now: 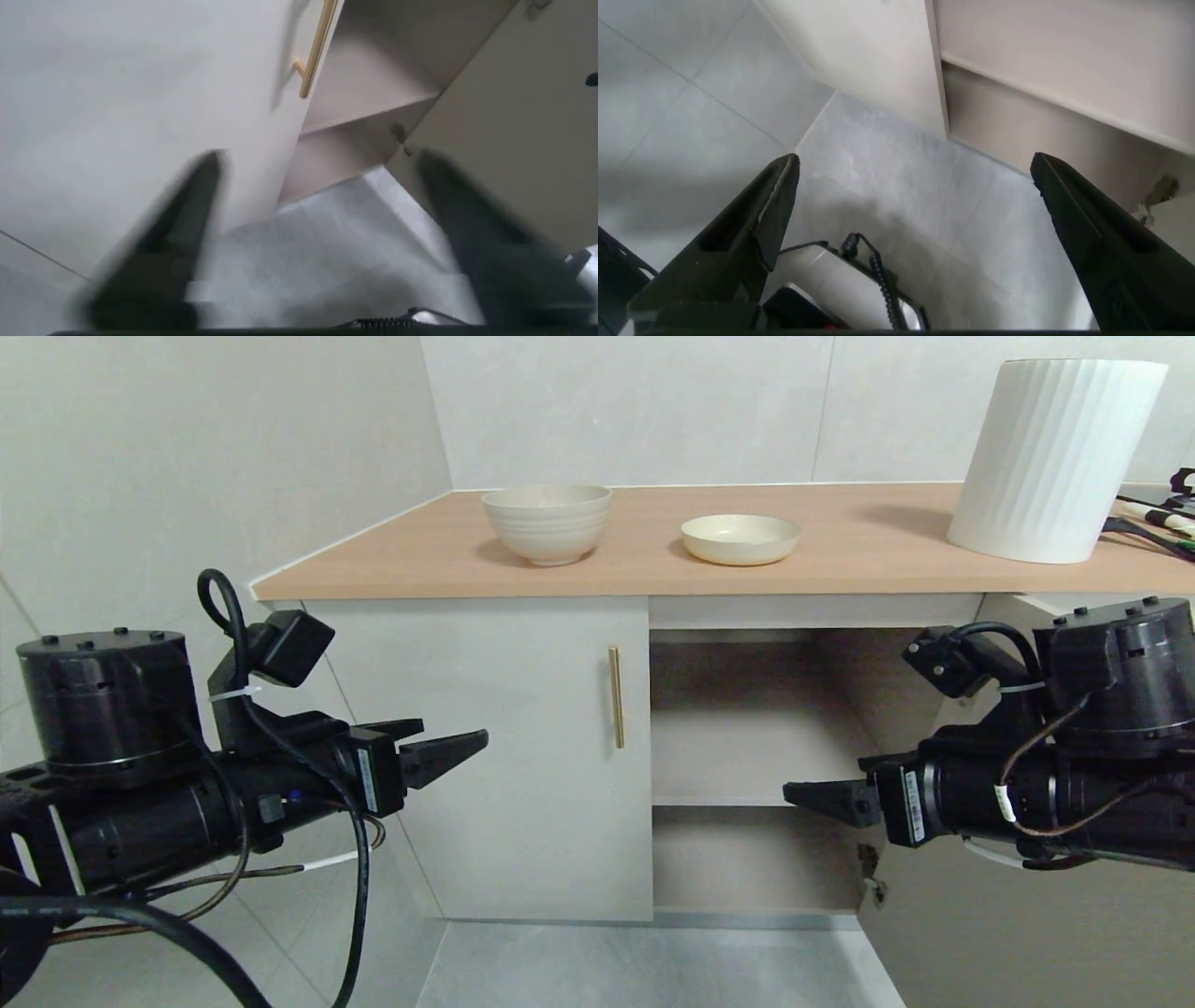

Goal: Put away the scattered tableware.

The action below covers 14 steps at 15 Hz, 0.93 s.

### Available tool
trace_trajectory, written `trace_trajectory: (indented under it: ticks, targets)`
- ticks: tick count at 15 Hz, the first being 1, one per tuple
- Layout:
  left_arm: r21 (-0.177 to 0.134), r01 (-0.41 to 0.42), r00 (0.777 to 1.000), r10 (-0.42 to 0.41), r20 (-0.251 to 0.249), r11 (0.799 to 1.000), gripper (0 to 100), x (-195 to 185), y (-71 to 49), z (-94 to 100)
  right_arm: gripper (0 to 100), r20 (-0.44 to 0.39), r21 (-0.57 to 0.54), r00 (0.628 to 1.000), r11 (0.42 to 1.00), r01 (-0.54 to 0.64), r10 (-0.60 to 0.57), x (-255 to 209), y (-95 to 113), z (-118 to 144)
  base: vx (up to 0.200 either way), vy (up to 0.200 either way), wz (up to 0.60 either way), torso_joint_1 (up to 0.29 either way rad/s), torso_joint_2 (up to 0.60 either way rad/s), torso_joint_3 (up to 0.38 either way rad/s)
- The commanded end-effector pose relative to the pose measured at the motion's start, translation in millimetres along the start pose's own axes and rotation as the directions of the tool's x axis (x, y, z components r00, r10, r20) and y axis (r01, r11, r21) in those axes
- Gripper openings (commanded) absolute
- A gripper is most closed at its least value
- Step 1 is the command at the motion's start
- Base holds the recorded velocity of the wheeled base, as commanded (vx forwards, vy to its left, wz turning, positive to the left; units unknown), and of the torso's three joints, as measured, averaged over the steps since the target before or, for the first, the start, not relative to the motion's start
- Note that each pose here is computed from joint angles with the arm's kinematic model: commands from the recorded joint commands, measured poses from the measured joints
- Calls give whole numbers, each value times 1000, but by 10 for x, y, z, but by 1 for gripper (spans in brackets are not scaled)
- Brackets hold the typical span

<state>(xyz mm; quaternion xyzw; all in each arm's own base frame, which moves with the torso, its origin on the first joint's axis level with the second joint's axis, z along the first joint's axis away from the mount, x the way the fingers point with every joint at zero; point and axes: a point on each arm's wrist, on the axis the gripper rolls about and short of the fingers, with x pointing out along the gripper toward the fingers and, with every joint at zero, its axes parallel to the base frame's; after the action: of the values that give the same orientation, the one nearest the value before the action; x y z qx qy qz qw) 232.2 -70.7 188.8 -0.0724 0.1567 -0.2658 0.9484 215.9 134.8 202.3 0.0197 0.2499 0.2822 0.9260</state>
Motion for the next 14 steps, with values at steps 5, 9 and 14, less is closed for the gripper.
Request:
trace_trajectory:
  ticks: [5, 9, 14]
  targets:
    - [7, 6, 1000, -6, 22, 1000, 100, -41, -28, 44, 100, 25, -1, 1000, 1000, -6, 6, -59, 19, 47, 0, 0, 0, 0, 0, 0]
    - [7, 13, 1000, -14, 11, 1000, 100, -36, -47, 29, 100, 24, -2, 1000, 1000, -7, 7, -62, 22, 44, 0, 0, 0, 0, 0, 0]
    - [2, 12, 1000, -12, 1, 1000, 100, -41, -49, 32, 100, 26, -1, 1000, 1000, -6, 6, -63, 19, 46, 0, 0, 0, 0, 0, 0]
